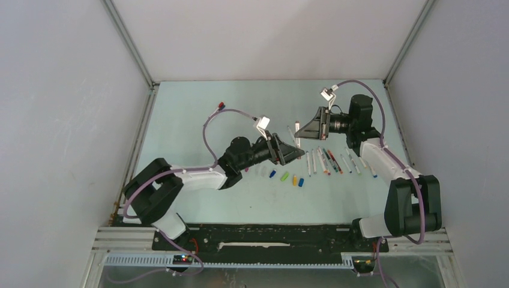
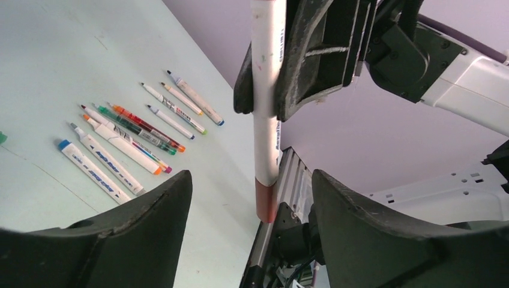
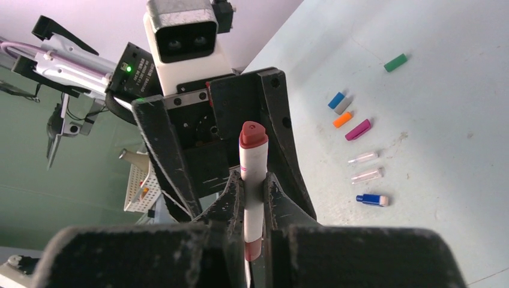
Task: Open the pen caps
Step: Open the pen cap from the pen.
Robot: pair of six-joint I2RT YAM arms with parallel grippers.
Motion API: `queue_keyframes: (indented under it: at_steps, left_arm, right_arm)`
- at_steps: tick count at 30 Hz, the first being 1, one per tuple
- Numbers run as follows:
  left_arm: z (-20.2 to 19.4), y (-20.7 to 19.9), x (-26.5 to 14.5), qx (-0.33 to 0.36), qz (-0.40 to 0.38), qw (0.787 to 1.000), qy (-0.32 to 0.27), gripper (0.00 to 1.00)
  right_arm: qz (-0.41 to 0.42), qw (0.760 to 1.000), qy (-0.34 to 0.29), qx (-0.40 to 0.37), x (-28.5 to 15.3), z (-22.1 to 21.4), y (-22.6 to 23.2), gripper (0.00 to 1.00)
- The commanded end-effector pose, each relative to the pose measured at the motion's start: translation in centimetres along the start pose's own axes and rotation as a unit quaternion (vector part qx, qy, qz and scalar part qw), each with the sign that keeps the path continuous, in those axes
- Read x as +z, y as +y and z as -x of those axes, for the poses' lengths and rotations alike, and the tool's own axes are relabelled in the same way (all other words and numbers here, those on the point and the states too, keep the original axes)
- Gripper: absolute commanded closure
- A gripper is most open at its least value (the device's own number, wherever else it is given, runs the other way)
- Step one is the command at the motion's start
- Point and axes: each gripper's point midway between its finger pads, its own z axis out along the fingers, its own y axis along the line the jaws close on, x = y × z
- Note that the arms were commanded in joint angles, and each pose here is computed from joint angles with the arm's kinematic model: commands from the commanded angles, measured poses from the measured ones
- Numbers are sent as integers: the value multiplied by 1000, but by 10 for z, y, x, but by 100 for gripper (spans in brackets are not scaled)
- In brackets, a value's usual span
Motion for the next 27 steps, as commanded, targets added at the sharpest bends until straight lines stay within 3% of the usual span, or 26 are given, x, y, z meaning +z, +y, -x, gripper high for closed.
queue_keyframes:
  at_steps: [1, 6, 10, 13, 19, 22, 25, 27]
  left_arm:
    - [6, -15, 7, -16, -34, 999, -15, 28]
    - [4, -15, 12, -27, -41, 999, -13, 47]
    - [1, -16, 14, -36, -51, 998, -8, 80]
    - [-2, -15, 14, -35, -53, 998, -2, 96]
    - [-18, -3, 12, -28, -30, 999, 34, 100]
    - [-24, 4, 6, -10, -11, 999, 49, 100]
    - [-29, 7, 0, 18, 6, 997, 76, 100]
    - [-33, 8, -7, 41, 18, 994, 102, 100]
  right_arm:
    - [-6, 1000, -8, 17, 0, 5, -4, 100]
    - [-8, 999, -8, 30, 1, 5, -6, 100]
    - [-9, 999, -9, 31, 1, 5, -6, 100]
    - [-12, 1000, -10, 27, 1, 5, -6, 100]
    - [-9, 1000, -12, 3, -1, 8, -2, 97]
    - [32, 999, 14, -20, -3, 4, 11, 51]
    - [49, 997, 37, -47, -10, 0, 23, 31]
    - [26, 991, 42, -125, -16, 0, 21, 24]
